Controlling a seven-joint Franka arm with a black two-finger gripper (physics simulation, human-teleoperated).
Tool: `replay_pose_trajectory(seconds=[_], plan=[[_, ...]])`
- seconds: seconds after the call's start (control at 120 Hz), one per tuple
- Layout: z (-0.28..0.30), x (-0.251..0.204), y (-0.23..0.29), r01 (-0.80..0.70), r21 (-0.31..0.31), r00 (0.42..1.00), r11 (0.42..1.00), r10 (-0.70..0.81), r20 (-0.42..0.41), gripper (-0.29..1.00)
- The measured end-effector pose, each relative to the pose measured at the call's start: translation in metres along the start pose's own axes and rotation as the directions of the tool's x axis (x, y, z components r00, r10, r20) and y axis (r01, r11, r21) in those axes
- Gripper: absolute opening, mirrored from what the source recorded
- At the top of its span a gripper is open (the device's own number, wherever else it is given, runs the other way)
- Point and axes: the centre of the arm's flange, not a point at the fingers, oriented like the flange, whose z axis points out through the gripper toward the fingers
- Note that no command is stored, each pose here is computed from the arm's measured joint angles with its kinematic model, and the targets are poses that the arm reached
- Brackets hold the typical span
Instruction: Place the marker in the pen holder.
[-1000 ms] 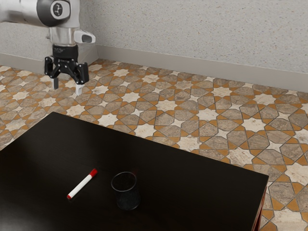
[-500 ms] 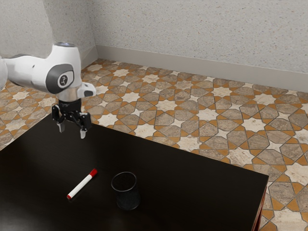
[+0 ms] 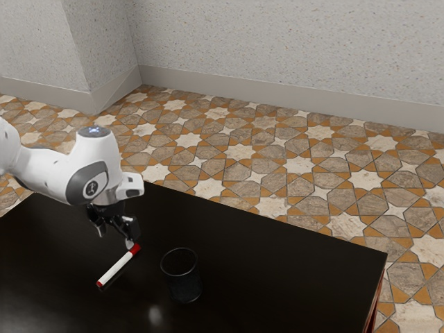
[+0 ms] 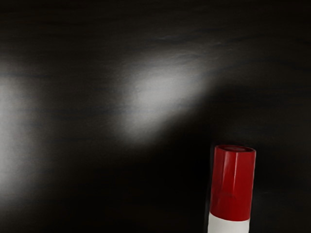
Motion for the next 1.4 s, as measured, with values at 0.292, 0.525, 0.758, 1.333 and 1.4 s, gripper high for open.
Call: replay_pose_trajectory(seconds=[0.292,0.525,0.758,1.333,1.4], plan=[[0.021,-0.006,0.020,-0.047,-0.004,0.999,0.999,0.047,-0.006,0.70],[0.028,-0.008,0.026,-0.056,-0.006,0.998,0.998,0.056,-0.006,0.64],[0.027,-0.006,0.026,-0.057,-0.005,0.998,0.998,0.057,-0.013,0.35],[0.028,-0.005,0.026,-0.060,-0.002,0.998,0.998,0.060,-0.012,0.01],[0.028,-0.005,0.026,-0.059,0.000,0.998,0.998,0.059,-0.013,-0.03]])
